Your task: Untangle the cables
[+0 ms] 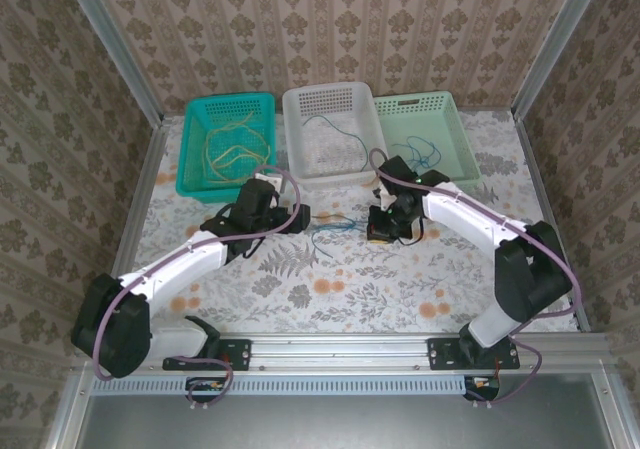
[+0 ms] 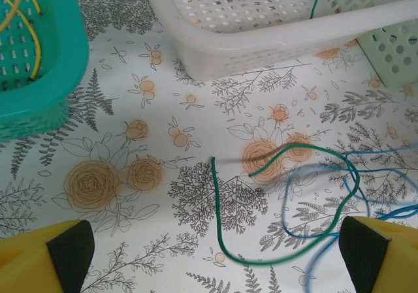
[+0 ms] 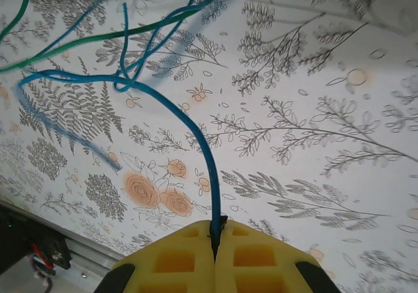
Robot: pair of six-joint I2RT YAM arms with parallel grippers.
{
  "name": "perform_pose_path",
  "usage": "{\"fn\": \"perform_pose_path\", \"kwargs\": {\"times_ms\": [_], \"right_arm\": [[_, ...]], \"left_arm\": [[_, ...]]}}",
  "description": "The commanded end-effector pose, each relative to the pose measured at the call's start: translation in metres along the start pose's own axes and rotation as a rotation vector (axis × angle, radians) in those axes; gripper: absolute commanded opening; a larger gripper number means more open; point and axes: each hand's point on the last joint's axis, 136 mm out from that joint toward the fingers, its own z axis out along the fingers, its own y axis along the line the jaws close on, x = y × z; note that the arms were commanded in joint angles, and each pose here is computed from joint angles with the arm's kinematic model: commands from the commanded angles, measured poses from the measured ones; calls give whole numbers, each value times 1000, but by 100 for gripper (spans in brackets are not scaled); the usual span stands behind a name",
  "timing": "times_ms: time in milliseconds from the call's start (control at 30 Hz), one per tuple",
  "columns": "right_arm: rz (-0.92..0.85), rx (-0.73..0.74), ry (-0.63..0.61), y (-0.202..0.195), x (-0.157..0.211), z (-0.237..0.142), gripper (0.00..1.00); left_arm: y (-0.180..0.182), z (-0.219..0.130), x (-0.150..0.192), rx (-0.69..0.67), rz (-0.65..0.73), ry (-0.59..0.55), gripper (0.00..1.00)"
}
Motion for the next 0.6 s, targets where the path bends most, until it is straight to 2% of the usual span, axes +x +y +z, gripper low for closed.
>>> {"fn": "perform_pose_path", "kwargs": {"times_ms": [0,67,200,500,567], "right_arm": [[-88,138,-25,-19,8,-27,0],[-114,190,-91,-26,1,-39,0],[-183,201,-208,-23,-7,-59,0],[-324,291,-367,-21,-8,-91,0],[-322,270,-412,-18,-10,-98,0]], "left_arm": [[-7,3,-2,32,-17,16,100],[-9,5,-1,39,-20,21,100],[-13,7,1,54,-30,27,100],[-27,12,3,106,-21,40,100],[-33,13,1,125,-13,38,100]]}}
